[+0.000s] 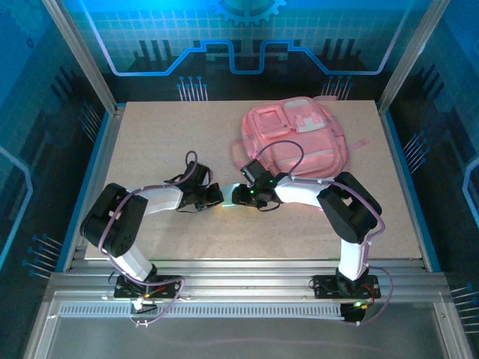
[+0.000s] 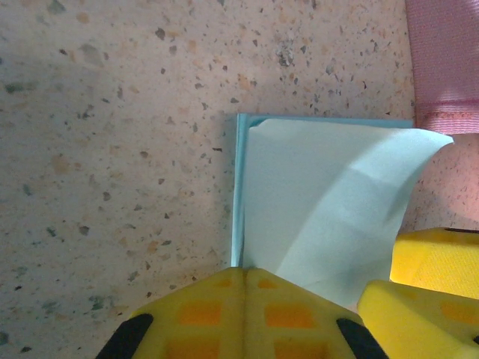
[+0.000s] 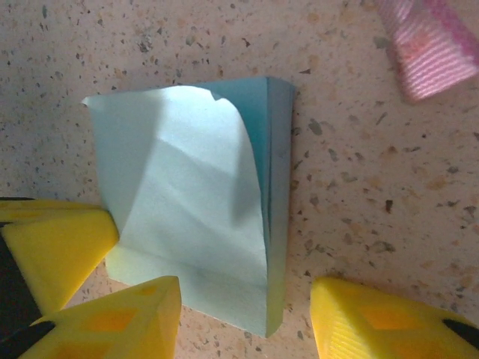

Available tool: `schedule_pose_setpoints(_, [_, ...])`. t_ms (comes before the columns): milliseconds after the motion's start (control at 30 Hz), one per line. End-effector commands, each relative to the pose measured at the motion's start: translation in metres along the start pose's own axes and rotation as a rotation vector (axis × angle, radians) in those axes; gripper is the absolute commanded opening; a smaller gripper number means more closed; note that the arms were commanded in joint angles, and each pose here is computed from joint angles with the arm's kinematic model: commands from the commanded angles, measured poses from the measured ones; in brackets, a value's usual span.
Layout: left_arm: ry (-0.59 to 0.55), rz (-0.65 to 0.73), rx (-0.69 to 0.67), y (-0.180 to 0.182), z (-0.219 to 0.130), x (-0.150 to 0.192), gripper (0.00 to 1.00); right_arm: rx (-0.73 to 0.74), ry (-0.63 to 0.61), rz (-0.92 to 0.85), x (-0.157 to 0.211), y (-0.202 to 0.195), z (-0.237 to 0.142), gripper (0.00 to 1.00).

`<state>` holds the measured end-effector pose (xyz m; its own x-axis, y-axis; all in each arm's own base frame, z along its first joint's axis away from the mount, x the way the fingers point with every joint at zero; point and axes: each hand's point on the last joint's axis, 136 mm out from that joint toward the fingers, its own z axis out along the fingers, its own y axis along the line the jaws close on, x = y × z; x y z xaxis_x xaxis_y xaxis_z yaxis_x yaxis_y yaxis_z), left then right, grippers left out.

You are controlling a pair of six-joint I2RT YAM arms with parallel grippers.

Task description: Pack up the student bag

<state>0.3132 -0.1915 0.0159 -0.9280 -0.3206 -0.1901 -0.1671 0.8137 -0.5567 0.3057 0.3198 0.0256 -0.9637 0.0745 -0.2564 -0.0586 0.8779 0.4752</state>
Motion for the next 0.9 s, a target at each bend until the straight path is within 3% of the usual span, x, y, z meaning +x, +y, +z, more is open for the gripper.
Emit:
schedule_pose_setpoints(0, [0.161, -0.072, -0.228, 0.07, 0.011, 0.054, 0.0, -0.151, 0.025, 0.004, 0.003, 0.036, 0.009, 0.47])
schedule_pose_setpoints(200, [0.159, -0.079, -0.222, 0.07, 0.011, 0.054, 0.0, -0.283, -0.007, 0.034, -0.007, 0.058, -0.012, 0.46])
schedule_pose_setpoints(500, [0.156, -0.079, -0.216, 0.067, 0.01, 0.052, 0.0, -0.348, -0.061, 0.068, -0.021, 0.064, -0.041, 0.46])
schedule_pose_setpoints(867, [0.153, -0.081, -0.205, 0.063, 0.009, 0.05, 0.0, -0.317, -0.024, 0.123, -0.019, 0.052, -0.011, 0.4])
